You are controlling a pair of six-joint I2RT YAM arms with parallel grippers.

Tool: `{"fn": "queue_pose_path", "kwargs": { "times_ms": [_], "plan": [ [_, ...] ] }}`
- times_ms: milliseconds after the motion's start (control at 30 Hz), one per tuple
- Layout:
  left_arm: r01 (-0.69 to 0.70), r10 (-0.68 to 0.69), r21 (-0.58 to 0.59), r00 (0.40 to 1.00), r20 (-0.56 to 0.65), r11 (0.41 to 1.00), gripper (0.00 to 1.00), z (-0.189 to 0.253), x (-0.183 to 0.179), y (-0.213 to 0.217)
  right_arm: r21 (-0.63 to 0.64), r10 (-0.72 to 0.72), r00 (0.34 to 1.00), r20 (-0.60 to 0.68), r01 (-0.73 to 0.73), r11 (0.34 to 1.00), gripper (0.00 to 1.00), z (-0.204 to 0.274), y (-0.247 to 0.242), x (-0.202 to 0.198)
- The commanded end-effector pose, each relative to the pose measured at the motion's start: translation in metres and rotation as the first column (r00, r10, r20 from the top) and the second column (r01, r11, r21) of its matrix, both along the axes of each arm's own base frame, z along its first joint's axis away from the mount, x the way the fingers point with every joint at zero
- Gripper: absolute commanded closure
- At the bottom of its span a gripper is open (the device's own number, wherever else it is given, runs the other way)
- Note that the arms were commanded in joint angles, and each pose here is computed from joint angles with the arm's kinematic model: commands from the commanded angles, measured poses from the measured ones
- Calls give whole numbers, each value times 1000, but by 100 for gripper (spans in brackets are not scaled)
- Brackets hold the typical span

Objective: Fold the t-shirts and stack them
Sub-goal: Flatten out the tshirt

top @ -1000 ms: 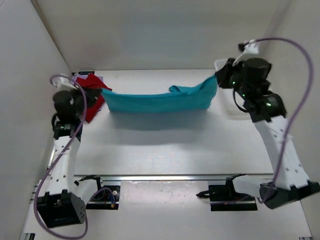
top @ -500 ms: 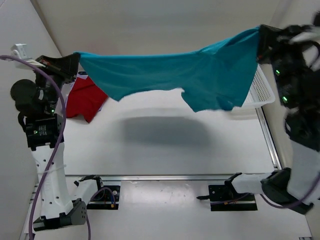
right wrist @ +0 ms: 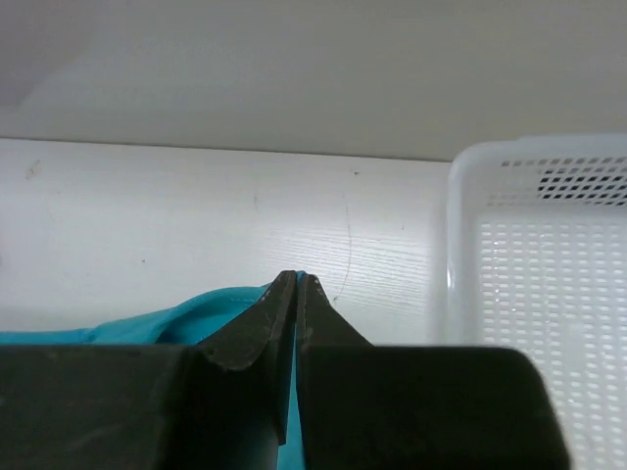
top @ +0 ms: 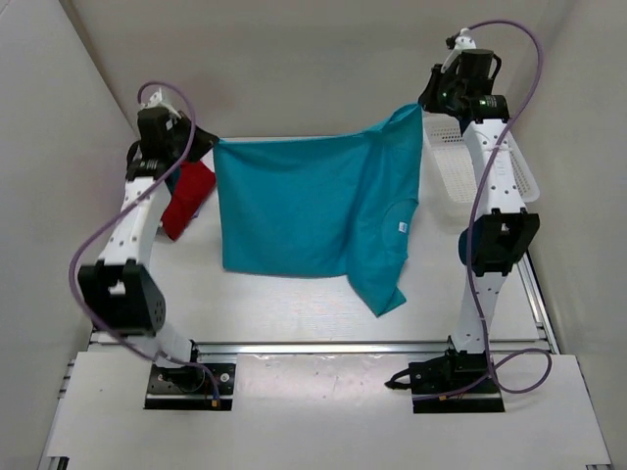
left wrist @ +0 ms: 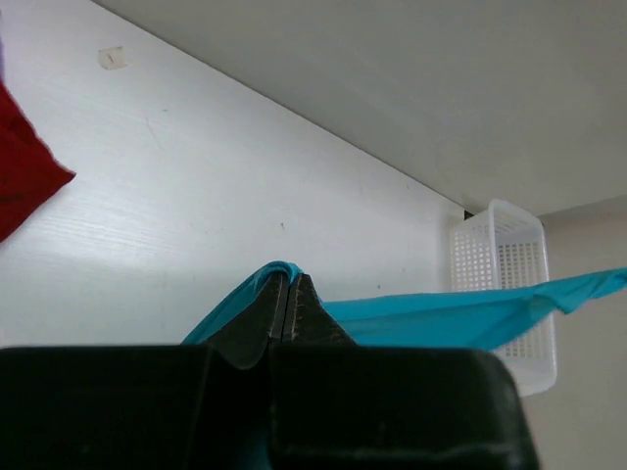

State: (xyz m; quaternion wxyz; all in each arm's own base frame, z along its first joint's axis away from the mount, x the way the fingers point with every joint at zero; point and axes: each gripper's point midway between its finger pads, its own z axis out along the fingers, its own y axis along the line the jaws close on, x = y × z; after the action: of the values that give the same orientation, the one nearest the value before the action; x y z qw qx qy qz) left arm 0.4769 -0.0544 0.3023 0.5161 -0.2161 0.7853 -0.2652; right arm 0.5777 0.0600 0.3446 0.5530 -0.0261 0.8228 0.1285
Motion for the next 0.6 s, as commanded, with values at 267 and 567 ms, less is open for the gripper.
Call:
{"fn": "queue_pose_path", "kwargs": {
  "times_ms": [267,567],
  "plan": [
    [-90,95,-30,940,329,995,100,168,58,46,147,39,753,657,-179,973,100,250,-17,-53],
    [-151,144,-4,935,323,989,100,147,58,68,110,24,870,493,-90,990,100,190,-27,-42]
  ]
}}
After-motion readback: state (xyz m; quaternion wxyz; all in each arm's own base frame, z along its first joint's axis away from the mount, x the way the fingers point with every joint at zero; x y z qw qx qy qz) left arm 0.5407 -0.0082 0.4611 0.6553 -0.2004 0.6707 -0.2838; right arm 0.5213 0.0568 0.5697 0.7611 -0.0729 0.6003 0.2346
